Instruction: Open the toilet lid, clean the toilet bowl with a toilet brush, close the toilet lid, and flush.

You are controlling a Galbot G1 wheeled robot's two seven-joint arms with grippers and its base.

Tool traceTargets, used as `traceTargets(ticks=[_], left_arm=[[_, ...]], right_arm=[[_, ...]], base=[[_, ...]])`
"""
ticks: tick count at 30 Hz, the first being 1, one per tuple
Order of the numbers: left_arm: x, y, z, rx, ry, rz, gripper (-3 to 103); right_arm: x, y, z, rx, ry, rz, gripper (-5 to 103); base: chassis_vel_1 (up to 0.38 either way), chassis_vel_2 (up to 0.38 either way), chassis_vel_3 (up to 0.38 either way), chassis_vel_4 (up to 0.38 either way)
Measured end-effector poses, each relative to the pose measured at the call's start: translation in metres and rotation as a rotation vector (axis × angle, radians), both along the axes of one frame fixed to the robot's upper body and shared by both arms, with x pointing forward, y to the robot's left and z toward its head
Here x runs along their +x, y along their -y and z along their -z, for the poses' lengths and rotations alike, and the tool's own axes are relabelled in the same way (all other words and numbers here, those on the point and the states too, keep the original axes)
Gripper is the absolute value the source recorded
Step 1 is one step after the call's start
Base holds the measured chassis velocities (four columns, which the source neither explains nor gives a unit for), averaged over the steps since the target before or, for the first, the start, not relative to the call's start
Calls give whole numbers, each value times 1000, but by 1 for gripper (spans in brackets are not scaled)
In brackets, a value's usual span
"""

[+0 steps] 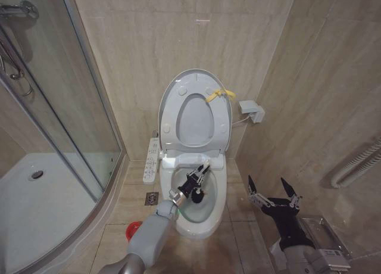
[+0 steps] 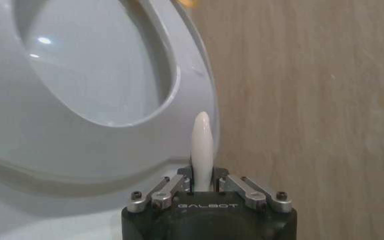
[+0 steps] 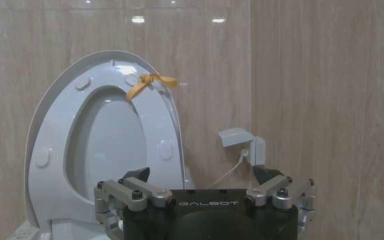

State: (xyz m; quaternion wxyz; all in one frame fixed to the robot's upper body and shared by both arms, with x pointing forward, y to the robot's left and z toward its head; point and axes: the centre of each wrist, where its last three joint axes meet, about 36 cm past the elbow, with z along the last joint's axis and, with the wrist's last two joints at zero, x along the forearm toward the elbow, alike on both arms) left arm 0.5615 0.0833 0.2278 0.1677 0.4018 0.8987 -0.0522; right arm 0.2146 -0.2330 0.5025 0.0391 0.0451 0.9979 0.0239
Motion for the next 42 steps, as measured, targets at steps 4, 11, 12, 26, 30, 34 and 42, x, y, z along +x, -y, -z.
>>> traceTargets(ticks=[4, 11, 12, 26, 30, 34, 42], left_arm=[[-2, 4, -3, -60, -28, -19, 19], [-3, -20, 17, -17, -32, -52, 19], [-5, -26, 20, -15, -33, -60, 19], [4, -8, -3, -276, -108, -228, 19], [3, -4, 4, -274, -136, -223, 19], [0, -7, 17, -227, -162, -192, 19], [-5, 4, 12, -215, -173, -124, 19]], right_arm=[[0, 0, 0, 0, 0, 0, 100], [0, 0, 0, 0, 0, 0, 100], [0, 0, 0, 0, 0, 0, 100], [0, 0, 0, 0, 0, 0, 100], [0, 0, 0, 0, 0, 0, 100], [0, 0, 0, 0, 0, 0, 100], [0, 0, 0, 0, 0, 0, 100]], base=[[0, 0, 0, 0], [0, 0, 0, 0], [0, 0, 0, 0], [0, 0, 0, 0], [0, 0, 0, 0], [0, 0, 0, 0], [0, 0, 0, 0]])
